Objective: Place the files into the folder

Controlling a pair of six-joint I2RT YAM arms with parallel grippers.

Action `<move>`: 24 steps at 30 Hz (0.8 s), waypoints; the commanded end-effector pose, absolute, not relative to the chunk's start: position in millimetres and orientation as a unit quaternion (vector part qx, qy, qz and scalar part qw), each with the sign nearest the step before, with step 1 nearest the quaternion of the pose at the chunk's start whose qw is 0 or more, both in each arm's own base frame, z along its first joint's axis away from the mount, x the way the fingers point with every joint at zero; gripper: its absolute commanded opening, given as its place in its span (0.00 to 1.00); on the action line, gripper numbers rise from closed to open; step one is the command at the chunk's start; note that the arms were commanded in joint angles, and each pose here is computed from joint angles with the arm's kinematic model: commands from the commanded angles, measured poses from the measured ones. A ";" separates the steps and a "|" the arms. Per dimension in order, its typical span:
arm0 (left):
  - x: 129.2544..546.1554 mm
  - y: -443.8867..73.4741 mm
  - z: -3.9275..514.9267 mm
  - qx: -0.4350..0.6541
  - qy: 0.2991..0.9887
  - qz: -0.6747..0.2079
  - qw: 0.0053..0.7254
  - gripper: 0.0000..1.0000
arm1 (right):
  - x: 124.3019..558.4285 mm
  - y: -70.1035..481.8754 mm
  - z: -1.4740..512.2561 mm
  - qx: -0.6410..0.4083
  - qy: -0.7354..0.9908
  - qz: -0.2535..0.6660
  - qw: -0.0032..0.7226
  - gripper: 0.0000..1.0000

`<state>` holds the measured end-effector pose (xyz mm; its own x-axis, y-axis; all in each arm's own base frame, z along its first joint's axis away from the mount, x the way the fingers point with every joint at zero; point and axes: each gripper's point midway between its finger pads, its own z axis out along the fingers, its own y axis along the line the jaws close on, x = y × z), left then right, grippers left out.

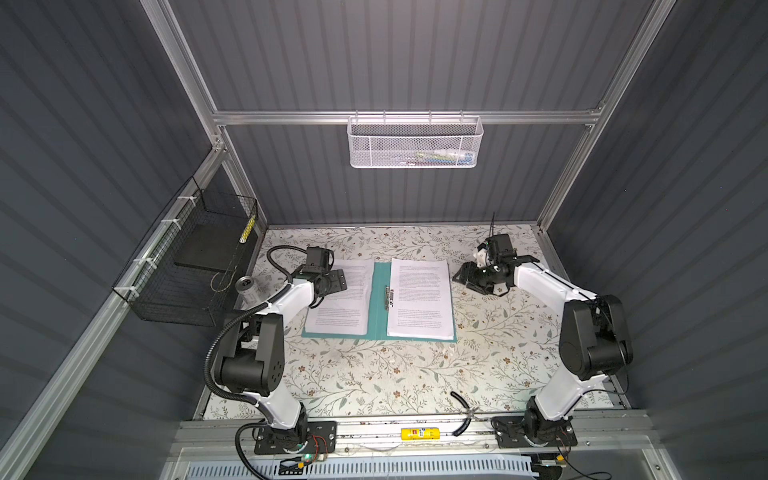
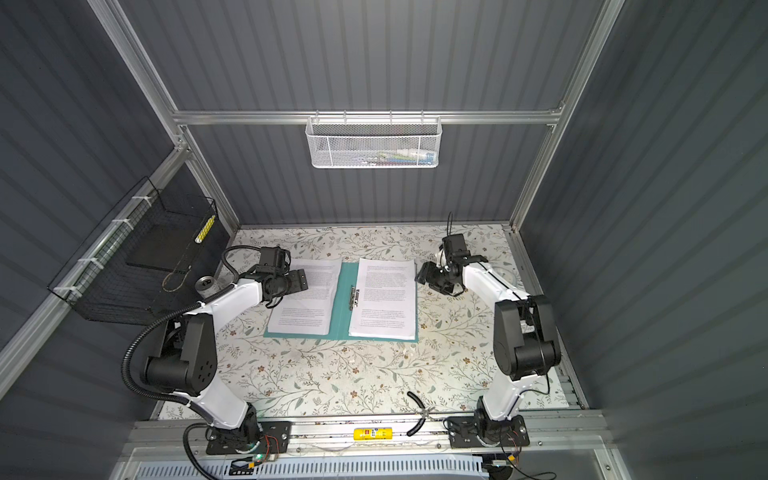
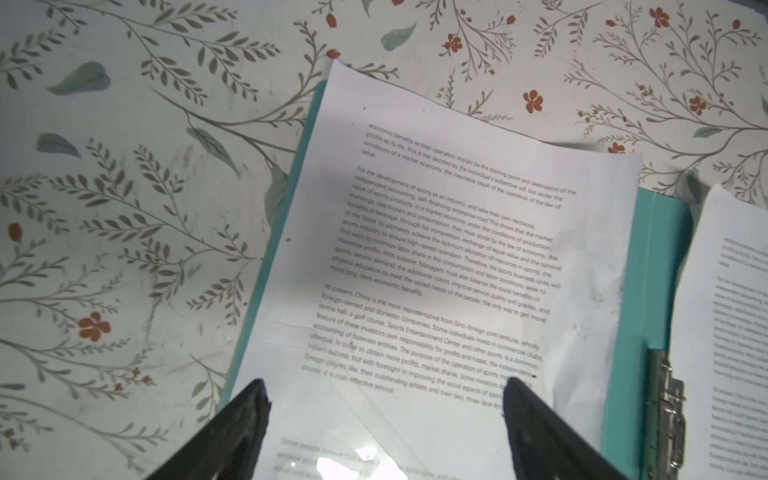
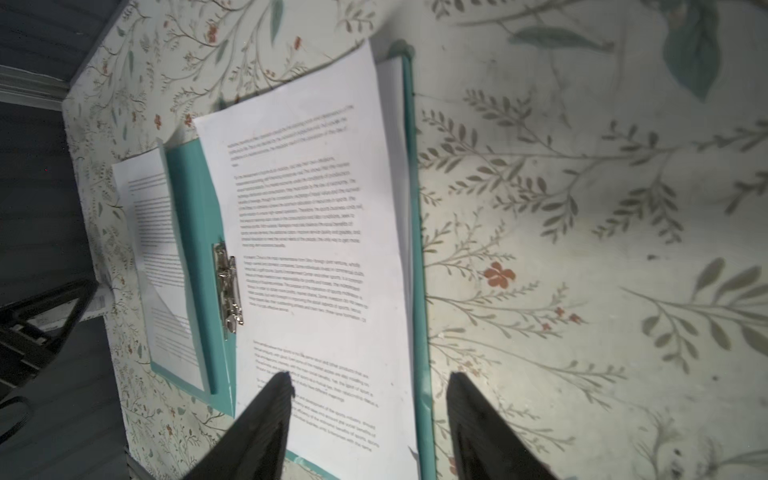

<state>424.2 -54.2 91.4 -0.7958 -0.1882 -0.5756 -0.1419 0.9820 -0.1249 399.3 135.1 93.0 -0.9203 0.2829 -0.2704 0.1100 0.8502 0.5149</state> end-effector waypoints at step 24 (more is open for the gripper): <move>412.3 -47.3 17.0 -0.114 0.938 -0.282 0.167 0.93 | 412.0 137.2 51.4 0.133 0.922 0.340 0.128 0.65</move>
